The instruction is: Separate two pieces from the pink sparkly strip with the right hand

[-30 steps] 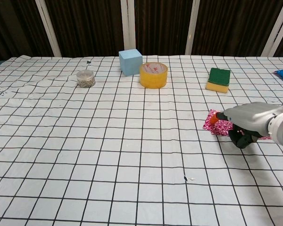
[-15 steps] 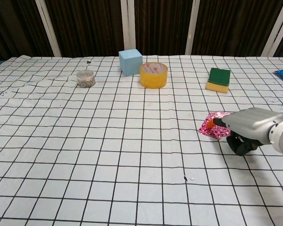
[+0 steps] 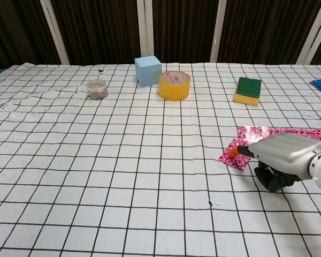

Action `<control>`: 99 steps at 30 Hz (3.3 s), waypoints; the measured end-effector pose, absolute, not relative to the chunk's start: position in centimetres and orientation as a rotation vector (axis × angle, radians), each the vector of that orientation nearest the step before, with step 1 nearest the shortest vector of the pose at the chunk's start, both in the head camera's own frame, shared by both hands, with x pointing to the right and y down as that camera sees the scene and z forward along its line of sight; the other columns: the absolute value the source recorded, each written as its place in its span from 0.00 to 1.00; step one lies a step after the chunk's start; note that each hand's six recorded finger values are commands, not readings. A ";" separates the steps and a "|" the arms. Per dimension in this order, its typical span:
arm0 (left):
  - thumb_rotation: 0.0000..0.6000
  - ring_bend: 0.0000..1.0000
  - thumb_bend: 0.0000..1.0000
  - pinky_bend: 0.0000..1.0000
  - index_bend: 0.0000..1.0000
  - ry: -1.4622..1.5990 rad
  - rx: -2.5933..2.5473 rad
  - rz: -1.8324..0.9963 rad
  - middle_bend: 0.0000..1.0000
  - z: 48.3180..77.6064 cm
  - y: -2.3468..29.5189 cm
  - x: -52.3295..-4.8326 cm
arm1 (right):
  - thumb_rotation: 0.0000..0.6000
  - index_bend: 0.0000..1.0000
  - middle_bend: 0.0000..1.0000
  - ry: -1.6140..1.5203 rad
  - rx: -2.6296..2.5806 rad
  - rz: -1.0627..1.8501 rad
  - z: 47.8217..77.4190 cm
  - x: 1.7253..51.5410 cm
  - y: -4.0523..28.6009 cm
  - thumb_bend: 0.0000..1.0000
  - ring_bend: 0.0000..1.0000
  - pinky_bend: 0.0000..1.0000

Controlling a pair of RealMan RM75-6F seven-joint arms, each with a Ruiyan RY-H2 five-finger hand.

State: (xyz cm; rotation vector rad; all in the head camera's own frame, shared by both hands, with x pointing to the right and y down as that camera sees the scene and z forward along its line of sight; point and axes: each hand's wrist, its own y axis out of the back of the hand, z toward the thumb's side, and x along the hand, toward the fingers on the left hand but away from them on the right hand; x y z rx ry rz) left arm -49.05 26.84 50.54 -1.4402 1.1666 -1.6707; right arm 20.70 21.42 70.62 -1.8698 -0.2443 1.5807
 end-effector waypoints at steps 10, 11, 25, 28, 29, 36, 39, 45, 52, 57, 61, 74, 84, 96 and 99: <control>1.00 0.00 0.32 0.10 0.16 1.166 -1.440 -1.670 0.00 50.5 26.9 -49.0 | 1.00 0.18 0.82 -0.197 -1.896 1.535 69.1 20.7 23.3 0.78 0.72 0.54; 1.00 0.00 0.32 0.10 0.16 1.166 -1.441 -1.670 0.00 50.5 26.9 -49.0 | 1.00 0.18 0.82 -0.193 -1.898 1.532 68.9 20.8 23.5 0.78 0.72 0.54; 1.00 0.00 0.32 0.10 0.16 1.186 -1.437 -1.662 0.00 50.3 26.8 -49.1 | 1.00 0.21 0.82 -0.194 -1.946 1.489 66.7 21.4 25.4 0.78 0.72 0.54; 1.00 0.00 0.32 0.10 0.16 1.197 -1.432 -1.663 0.00 50.1 26.8 -49.3 | 1.00 0.21 0.82 -0.199 -1.950 1.494 66.7 21.6 25.6 0.78 0.72 0.54; 1.00 0.00 0.32 0.10 0.16 1.199 -1.430 -1.664 0.00 50.1 26.8 -49.4 | 1.00 0.21 0.82 -0.201 -1.951 1.493 66.6 21.7 25.6 0.78 0.72 0.54; 1.00 0.00 0.32 0.10 0.16 1.194 -1.432 -1.664 0.00 50.1 26.8 -49.4 | 1.00 0.21 0.82 -0.261 -1.933 1.450 65.8 21.4 24.8 0.78 0.72 0.54; 1.00 0.00 0.32 0.10 0.16 1.192 -1.430 -1.667 0.00 50.2 26.8 -49.3 | 1.00 0.21 0.82 -0.328 -1.923 1.418 65.0 21.1 23.9 0.78 0.72 0.54; 1.00 0.00 0.32 0.10 0.16 1.191 -1.431 -1.667 0.00 50.3 26.8 -49.3 | 1.00 0.21 0.82 -0.441 -1.916 1.397 63.9 21.5 21.9 0.78 0.72 0.54; 1.00 0.00 0.32 0.10 0.16 1.188 -1.427 -1.661 0.00 50.2 26.7 -49.1 | 1.00 0.19 0.82 -0.485 -1.862 1.466 65.0 23.2 20.1 0.78 0.72 0.54; 1.00 0.00 0.32 0.10 0.16 1.183 -1.421 -1.657 0.00 50.1 26.8 -49.0 | 1.00 0.17 0.82 -0.480 -1.826 1.538 66.9 24.3 18.7 0.78 0.72 0.54; 1.00 0.00 0.32 0.10 0.16 1.179 -1.416 -1.663 0.00 50.2 26.8 -48.9 | 1.00 0.17 0.82 -0.475 -1.821 1.576 68.3 24.4 17.7 0.78 0.72 0.54; 1.00 0.00 0.32 0.10 0.16 1.174 -1.403 -1.665 0.00 50.2 26.8 -48.8 | 1.00 0.17 0.82 -0.424 -1.821 1.628 71.1 23.3 16.2 0.78 0.72 0.54; 1.00 0.00 0.32 0.10 0.16 1.174 -1.402 -1.666 0.00 50.2 26.8 -48.9 | 1.00 0.17 0.82 -0.412 -1.822 1.638 71.6 22.8 15.9 0.78 0.72 0.54; 1.00 0.00 0.32 0.10 0.16 1.173 -1.401 -1.669 0.00 50.2 26.7 -49.0 | 1.00 0.17 0.82 -0.414 -1.813 1.658 71.9 23.0 15.7 0.78 0.72 0.54; 1.00 0.00 0.32 0.10 0.16 1.173 -1.400 -1.671 0.00 50.2 26.8 -49.0 | 1.00 0.17 0.82 -0.417 -1.810 1.665 72.1 23.2 15.6 0.78 0.72 0.54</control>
